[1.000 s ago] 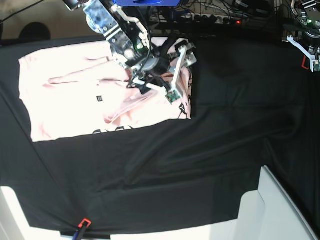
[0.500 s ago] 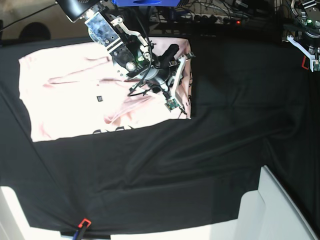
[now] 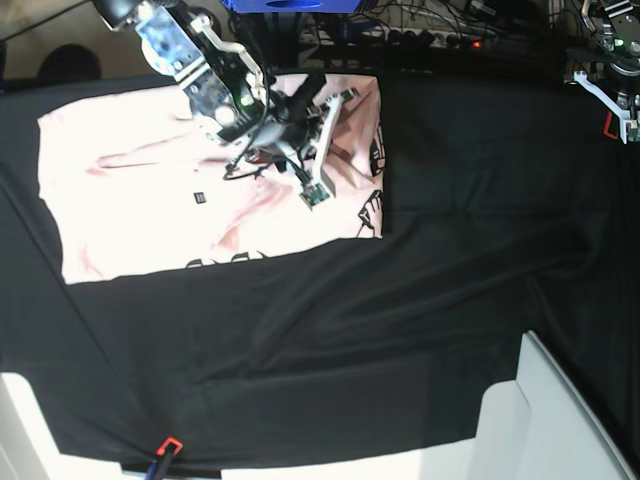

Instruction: Fold the T-shirt properly

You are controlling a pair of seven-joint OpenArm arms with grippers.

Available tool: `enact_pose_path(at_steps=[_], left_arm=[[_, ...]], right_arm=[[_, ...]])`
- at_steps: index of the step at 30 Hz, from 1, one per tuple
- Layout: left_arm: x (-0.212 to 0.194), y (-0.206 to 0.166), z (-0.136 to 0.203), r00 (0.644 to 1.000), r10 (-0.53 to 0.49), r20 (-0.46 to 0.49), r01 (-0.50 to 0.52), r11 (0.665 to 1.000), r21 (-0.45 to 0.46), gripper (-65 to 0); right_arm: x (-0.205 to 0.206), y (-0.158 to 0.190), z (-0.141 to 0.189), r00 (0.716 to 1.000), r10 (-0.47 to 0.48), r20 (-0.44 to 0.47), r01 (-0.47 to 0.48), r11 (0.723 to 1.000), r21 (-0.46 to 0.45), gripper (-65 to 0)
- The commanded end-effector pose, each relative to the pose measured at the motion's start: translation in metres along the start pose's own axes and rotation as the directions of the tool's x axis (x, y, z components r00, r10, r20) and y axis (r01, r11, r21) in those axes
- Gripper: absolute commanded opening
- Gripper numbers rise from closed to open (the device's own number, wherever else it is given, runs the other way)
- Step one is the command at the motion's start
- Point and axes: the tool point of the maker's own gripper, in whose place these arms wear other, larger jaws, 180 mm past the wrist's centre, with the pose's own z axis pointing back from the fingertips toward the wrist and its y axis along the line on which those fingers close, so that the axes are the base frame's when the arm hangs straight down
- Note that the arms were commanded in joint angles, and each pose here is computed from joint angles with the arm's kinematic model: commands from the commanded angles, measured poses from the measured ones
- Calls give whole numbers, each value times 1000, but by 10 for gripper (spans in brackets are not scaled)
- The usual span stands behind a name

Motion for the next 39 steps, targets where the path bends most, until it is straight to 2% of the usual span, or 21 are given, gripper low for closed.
enact_pose_path(at_steps=[1,6,17,25,30,35,39], left_arm=[[7,12,2,1000,-12,23,11,999,30,-650],[8,10,1,1000,-13,25,13,1000,26,-650],[15,9,-1,999,-3,41,2,1000,27,-650],[11,6,-8,999,18,26,-18,1000,19,-650],[7,4,-10,1000,25,14,-26,1000,14,-650],[8,4,-10,1000,26,17,-26,1000,14,-650],[11,5,-10,999,24,23,-25,1000,16,-650]], right_arm=[[7,-1,7,999,-15,34,15,1000,5,-650],[-15,-20,15,995,-96,8,96,994,-41,-650],[-52,-51,24,996,-63,-67,56,993,-106,-650],[-39,-48,49,998,-33,-46,28,994,-107,-650],[-45,-79,57,995,-82,-62,70,981,-181,-650],[-49,-89,60,993,-104,-63,89,975,-205,-650],[-63,-97,59,990,-100,-103,75,972,-222,-650]])
